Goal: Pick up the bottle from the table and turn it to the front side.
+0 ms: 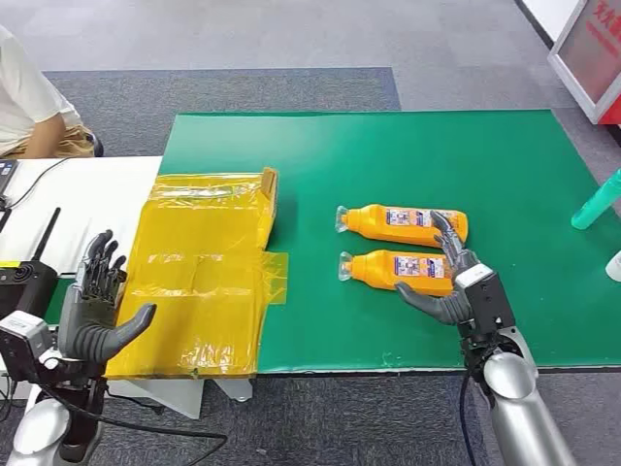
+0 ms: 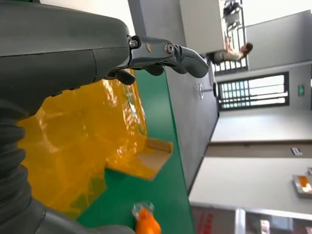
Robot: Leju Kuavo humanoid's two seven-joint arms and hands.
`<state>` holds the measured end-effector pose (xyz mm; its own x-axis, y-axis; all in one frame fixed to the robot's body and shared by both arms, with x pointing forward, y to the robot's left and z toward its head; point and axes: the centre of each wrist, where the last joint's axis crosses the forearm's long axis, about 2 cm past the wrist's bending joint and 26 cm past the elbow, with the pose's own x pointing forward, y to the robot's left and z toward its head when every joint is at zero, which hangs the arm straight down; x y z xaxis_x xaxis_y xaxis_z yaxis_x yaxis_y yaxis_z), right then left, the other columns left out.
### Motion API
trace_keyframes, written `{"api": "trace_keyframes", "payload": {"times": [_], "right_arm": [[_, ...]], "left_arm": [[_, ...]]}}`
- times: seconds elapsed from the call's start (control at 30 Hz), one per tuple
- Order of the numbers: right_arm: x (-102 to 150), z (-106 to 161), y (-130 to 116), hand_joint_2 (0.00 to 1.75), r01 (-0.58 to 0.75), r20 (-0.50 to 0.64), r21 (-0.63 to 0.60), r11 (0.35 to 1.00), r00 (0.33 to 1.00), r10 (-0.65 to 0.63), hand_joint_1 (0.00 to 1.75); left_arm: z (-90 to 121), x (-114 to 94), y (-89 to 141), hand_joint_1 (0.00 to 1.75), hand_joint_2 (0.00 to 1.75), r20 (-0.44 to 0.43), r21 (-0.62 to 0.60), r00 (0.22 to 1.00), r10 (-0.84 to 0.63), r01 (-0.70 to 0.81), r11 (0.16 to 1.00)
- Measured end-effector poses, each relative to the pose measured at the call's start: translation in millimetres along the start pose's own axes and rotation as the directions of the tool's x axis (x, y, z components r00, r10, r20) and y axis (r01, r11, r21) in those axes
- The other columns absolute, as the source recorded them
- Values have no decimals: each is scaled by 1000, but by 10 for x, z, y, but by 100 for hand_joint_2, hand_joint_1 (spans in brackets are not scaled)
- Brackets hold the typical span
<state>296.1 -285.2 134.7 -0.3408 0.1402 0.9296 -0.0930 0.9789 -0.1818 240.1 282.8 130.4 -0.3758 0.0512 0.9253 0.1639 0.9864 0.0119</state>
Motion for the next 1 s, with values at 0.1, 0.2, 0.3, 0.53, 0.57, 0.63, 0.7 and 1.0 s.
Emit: {"api": "trace_keyframes", "payload": {"times": [0.1,0.2,0.3,0.53,0.57,0.63,0.7,1.0], "right_arm": [[-34,-15,-24,175,-11,-12,-8,1000,1000,10,0],[-72,-29,-52,175,-18,-27,-16,1000,999,18,0],[-104,-40,-80,175,-17,-40,-23,1000,999,16,0],[-176,-49,-100,175,-25,-64,-24,999,998,24,0],[-183,-47,-100,175,-29,-66,-24,999,997,27,0],[-193,-43,-99,175,-38,-69,-22,999,997,36,0],[-199,-41,-99,175,-45,-70,-22,999,997,43,0],[-202,-39,-101,175,-75,-75,-24,997,995,73,0]], "left_arm": [[-16,-17,31,0,175,2,13,999,-41,41,999],[-35,-32,56,0,175,2,19,998,-63,63,998],[-46,-42,70,0,175,4,14,998,-60,60,998],[-93,-33,71,0,175,39,-8,999,-13,14,1000],[-95,-32,69,0,175,41,-11,999,-6,7,1000],[-96,-32,66,0,175,42,-19,999,7,-7,1000],[-96,-32,65,0,175,42,-25,999,18,-16,1000],[-134,-18,69,0,175,55,-30,998,19,-17,999]]}}
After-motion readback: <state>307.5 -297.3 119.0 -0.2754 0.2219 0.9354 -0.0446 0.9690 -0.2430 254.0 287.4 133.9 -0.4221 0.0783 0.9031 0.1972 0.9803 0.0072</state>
